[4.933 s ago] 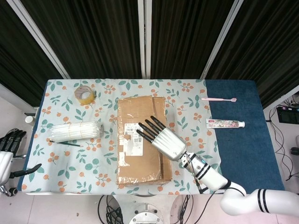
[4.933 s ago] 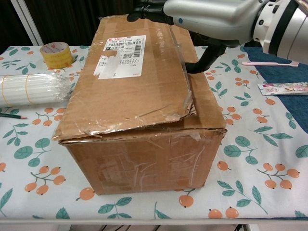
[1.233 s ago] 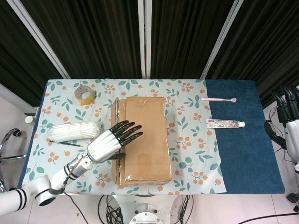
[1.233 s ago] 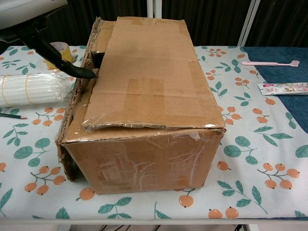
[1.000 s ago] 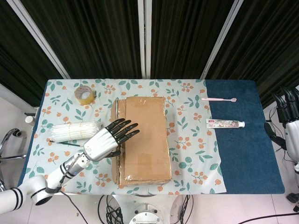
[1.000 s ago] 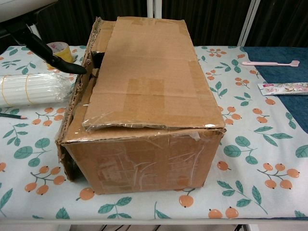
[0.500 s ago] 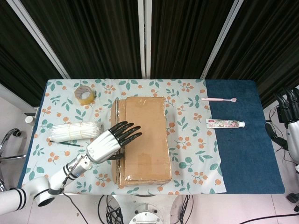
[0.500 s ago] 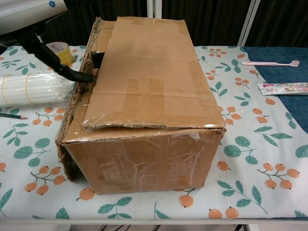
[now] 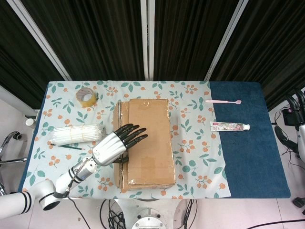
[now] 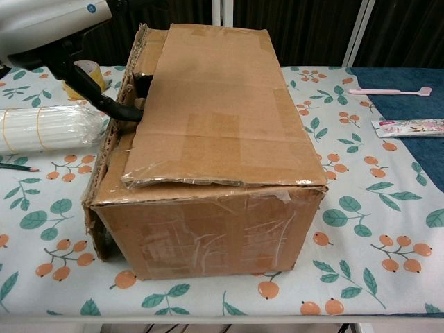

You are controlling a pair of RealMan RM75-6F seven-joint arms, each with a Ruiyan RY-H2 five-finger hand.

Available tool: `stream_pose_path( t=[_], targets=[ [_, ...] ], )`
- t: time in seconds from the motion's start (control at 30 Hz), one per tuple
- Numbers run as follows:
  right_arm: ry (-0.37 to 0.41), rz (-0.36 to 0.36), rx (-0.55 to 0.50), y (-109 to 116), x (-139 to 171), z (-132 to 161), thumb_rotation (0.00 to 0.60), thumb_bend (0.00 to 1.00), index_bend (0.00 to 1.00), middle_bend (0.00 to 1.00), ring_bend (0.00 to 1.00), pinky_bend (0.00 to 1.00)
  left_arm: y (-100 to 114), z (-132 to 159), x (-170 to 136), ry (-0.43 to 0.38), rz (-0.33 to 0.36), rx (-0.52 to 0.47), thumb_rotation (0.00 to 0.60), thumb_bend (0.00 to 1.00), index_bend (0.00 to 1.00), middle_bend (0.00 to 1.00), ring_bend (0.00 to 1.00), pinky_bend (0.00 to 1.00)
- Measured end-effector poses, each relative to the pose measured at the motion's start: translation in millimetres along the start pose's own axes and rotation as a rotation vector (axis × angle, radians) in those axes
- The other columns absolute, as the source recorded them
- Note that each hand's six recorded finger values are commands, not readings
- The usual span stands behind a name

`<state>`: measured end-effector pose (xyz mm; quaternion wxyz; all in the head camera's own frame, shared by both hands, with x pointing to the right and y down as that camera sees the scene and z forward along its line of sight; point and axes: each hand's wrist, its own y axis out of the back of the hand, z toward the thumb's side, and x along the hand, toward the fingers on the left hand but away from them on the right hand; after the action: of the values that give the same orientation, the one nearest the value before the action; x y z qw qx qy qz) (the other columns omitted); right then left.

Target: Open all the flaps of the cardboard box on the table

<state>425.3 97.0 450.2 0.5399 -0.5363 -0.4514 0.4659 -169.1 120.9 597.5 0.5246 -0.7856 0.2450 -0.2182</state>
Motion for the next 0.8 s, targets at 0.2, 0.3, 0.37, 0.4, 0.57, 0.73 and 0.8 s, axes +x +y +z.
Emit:
stream_pose_path(
  t=[0.2, 0.3, 0.37, 0.4, 0.57, 0.73, 0.8],
  targets=[
    [-0.004, -0.003, -0.001, 0, 0, -3, 0.6, 0.21, 0.0, 0.0, 0.0, 0.0, 4, -1, 6, 0.013, 0.016, -0.03, 0.6, 0.05, 0.0, 0.03, 0.07, 0.15],
    [-0.005, -0.003, -0.003, 0, 0, -5, 0.6, 0.21, 0.0, 0.0, 0.0, 0.0, 9, 0, 10, 0.012, 0.025, -0.04, 0.6, 0.05, 0.0, 0.03, 0.07, 0.15],
    [-0.006, -0.003, -0.004, 0, 0, -6, 0.6, 0.21, 0.0, 0.0, 0.0, 0.0, 13, 1, 15, 0.008, 0.029, -0.049, 0.6, 0.05, 0.0, 0.03, 0.07, 0.15],
    [-0.007, -0.004, -0.005, -1, 0, -6, 0.6, 0.21, 0.0, 0.0, 0.0, 0.0, 14, 2, 16, 0.007, 0.029, -0.052, 0.6, 0.05, 0.0, 0.03, 0.07, 0.15],
    [-0.008, -0.007, -0.012, 0, 0, -8, 0.6, 0.21, 0.0, 0.0, 0.0, 0.0, 19, 7, 27, -0.005, 0.031, -0.069, 0.6, 0.05, 0.0, 0.03, 0.07, 0.15],
    [-0.007, -0.015, -0.02, 2, 1, -10, 0.6, 0.21, 0.0, 0.0, 0.0, 0.0, 25, 11, 40, -0.007, 0.049, -0.098, 0.6, 0.04, 0.0, 0.03, 0.07, 0.15],
    [-0.007, -0.02, -0.024, 3, 2, -11, 0.6, 0.21, 0.0, 0.0, 0.0, 0.0, 27, 13, 46, -0.008, 0.056, -0.112, 0.6, 0.04, 0.0, 0.03, 0.07, 0.15]
  ],
)
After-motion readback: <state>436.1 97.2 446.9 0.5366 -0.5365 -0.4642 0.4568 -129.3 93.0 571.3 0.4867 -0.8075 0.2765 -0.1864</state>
